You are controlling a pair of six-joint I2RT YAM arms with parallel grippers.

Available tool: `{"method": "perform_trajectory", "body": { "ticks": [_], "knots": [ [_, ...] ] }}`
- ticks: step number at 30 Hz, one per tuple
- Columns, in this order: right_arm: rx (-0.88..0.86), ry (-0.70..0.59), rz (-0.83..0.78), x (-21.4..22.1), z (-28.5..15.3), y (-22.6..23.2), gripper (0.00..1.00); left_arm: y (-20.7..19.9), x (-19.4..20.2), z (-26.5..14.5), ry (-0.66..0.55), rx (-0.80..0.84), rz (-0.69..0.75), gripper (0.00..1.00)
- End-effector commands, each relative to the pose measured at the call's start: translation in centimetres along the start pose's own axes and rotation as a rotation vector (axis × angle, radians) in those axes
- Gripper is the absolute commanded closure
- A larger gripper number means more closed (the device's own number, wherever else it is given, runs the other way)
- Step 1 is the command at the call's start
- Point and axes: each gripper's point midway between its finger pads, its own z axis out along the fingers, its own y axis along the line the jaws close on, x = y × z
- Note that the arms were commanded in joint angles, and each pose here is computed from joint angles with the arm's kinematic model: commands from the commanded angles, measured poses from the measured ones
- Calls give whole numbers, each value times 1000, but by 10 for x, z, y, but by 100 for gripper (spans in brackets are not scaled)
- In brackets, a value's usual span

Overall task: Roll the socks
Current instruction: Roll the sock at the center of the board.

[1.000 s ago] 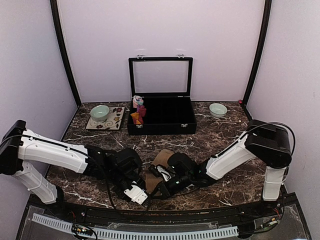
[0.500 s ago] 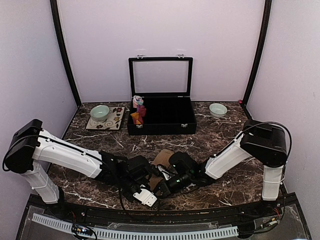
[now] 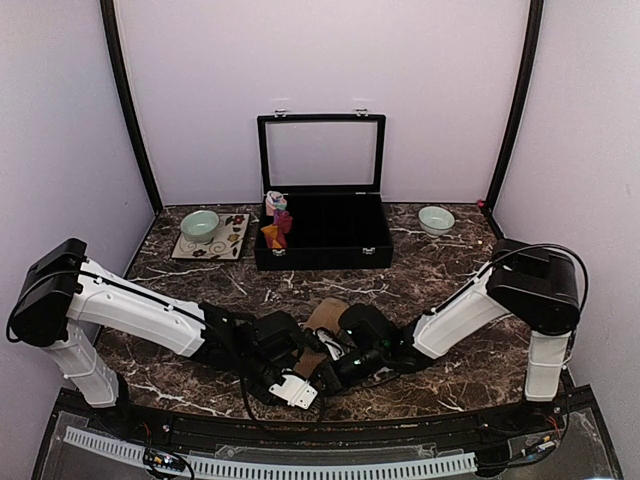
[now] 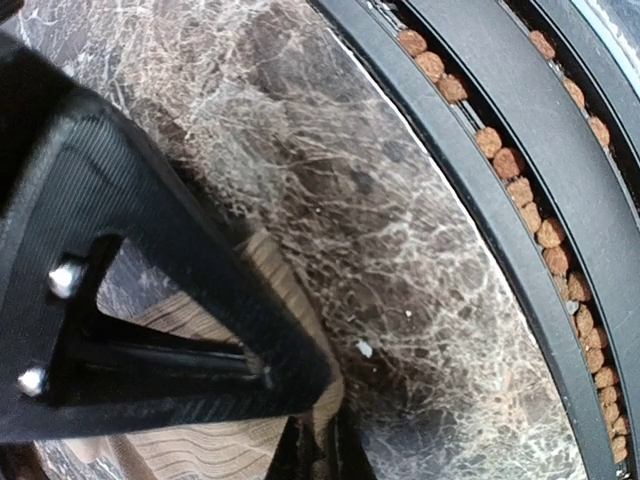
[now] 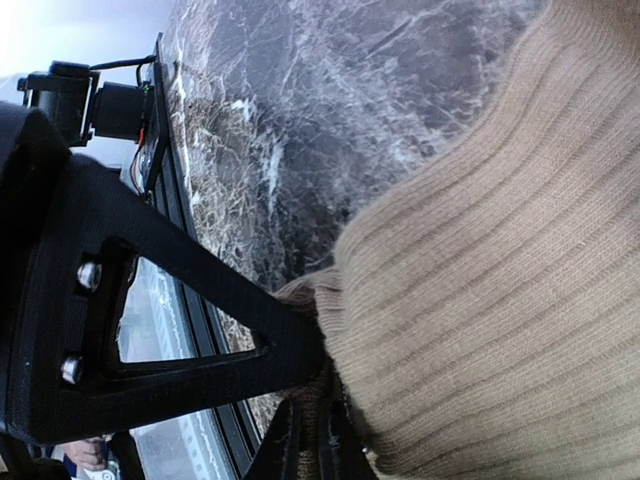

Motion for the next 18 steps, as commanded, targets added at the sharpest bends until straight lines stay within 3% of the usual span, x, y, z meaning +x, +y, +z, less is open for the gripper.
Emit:
{"method": "perform_trajectory", "body": {
  "ticks": [1,2,3,4,5,10,14,18],
  "knots": [
    [276,-14,58,20,-19,-58,84,-21,9,2,-5,106,-79,100],
    [300,-36,44,16,-24,-60,80,-24,8,1,-22,137,-105,100],
    [313,-57,27,13,-28,-59,65,-26,7,-1,-37,174,-135,100],
    [328,-72,16,11,-32,-59,12,-29,6,-3,-57,218,-165,100],
    [346,-87,3,9,-36,-61,1,-32,5,-5,-77,252,-188,100],
    [433,-159,-29,9,-62,-67,1,-47,9,-4,-89,351,-224,100],
    [602,-232,25,17,-95,-93,1,-55,13,3,-71,411,-246,100],
    [745,-370,54,16,-136,-102,1,-56,13,10,-57,443,-250,100]
  ]
}}
